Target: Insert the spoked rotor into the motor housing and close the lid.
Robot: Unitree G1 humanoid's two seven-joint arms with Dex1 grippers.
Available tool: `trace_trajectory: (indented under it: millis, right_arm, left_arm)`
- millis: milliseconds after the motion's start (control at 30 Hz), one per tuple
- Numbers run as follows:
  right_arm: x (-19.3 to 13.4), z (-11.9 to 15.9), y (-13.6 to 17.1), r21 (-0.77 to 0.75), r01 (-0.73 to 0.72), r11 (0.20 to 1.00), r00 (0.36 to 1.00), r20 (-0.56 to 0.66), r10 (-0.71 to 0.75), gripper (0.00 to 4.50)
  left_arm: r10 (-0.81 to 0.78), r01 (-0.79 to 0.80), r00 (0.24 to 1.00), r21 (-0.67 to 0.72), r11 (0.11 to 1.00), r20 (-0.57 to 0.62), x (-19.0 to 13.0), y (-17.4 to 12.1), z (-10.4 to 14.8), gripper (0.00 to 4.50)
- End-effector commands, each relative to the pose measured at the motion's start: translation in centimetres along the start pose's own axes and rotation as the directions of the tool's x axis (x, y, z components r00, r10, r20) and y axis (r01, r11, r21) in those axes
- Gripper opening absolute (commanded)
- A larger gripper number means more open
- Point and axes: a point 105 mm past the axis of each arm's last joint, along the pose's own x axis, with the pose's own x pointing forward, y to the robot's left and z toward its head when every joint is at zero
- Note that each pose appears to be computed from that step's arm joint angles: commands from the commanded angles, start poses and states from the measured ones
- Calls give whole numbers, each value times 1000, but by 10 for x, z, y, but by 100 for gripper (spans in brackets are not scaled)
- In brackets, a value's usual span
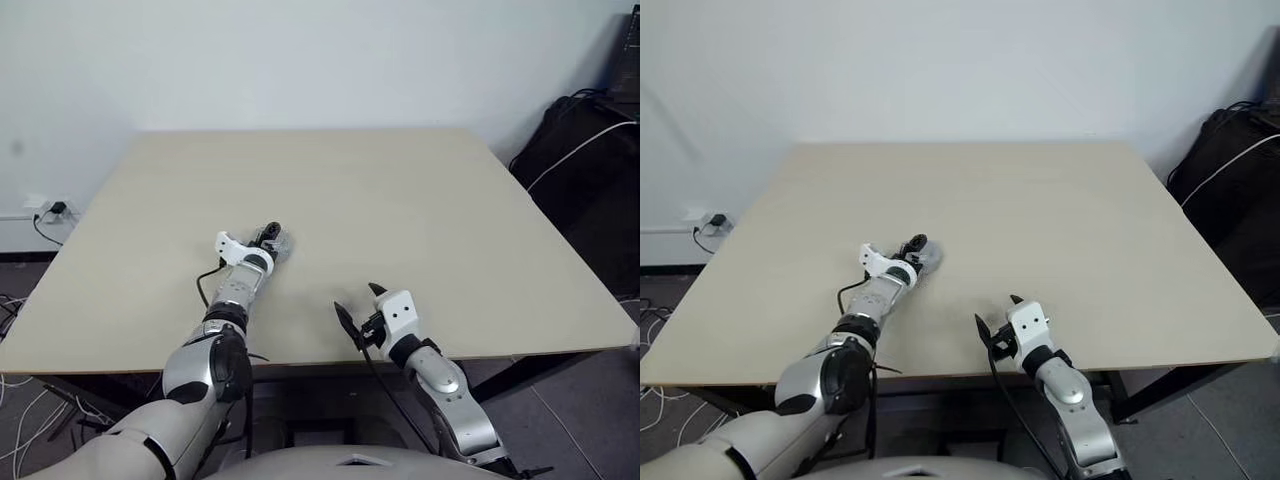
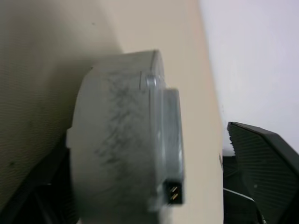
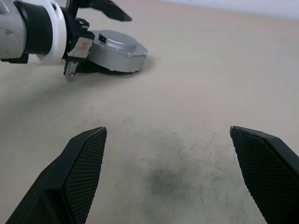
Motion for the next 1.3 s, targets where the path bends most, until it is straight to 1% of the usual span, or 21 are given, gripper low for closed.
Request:
trace_trajectory:
  millis: [33, 167, 300, 400, 433, 500, 567, 633, 700, 767, 800, 900, 967, 1067, 1167, 1300]
  right_arm:
    - [3, 12, -2, -2, 2, 1000, 999, 38, -2, 450]
    - [4, 11, -1, 15, -4, 1000, 1000, 29, 3, 450]
    - [5, 10, -1, 25, -3, 1000, 1000, 23, 3, 450]
    - [6, 8, -3, 48, 11, 999, 1000, 18, -12, 450]
    - [6, 7, -5, 59, 32, 998, 999, 20, -33, 450]
    - [5, 5, -12, 85, 90, 992, 995, 31, -93, 450]
    - [3, 4, -19, 100, 147, 984, 987, 45, -152, 450]
    - [2, 3, -23, 116, 189, 975, 979, 57, -196, 450]
    - [0, 1, -27, 122, 227, 966, 970, 61, -236, 450]
    - [-2, -2, -31, 133, 270, 954, 958, 58, -279, 450]
    - [-3, -4, -32, 149, 292, 945, 952, 54, -302, 450]
    - [-9, -11, -41, 213, 362, 908, 925, 34, -377, 450]
    - [-13, -11, -46, 188, 395, 899, 911, 50, -410, 450]
    - [-19, -10, -50, 145, 429, 892, 893, 77, -442, 450]
    - [-21, -10, -51, 119, 448, 886, 882, 104, -459, 450]
    - [-22, -13, -50, 120, 449, 886, 881, 108, -461, 450]
  left_arm:
    - [28, -26, 999, 48, 998, -32, -6, 11, -1, 447]
    - [90, -80, 992, 113, 990, -84, -23, 40, -9, 447]
    - [139, -104, 981, 248, 963, -132, -48, 63, -15, 447]
    - [142, -69, 978, 409, 910, -153, -69, 71, -16, 447]
    - [124, -40, 981, 474, 880, -147, -75, 70, -15, 447]
    - [74, 12, 991, 610, 792, -116, -87, 65, -13, 447]
    - [26, 34, 997, 689, 724, -76, -97, 58, -11, 447]
    - [-3, 31, 999, 744, 667, -39, -104, 53, -11, 447]
    - [-47, 2, 998, 810, 587, 31, -109, 46, -8, 447]
    - [-77, -74, 989, 860, 505, 130, -113, 41, -3, 447]
    - [-92, -100, 983, 883, 458, 159, -115, 39, -4, 447]
    - [-148, -128, 971, 928, 349, 189, -119, 37, -12, 447]
    - [-205, -160, 952, 943, 292, 226, -123, 35, -12, 447]
    - [-253, -193, 928, 933, 304, 275, -127, 33, -12, 447]
    - [-263, -211, 916, 920, 331, 305, -127, 34, -11, 447]
    - [-302, -199, 901, 915, 350, 312, -130, 29, -10, 447]
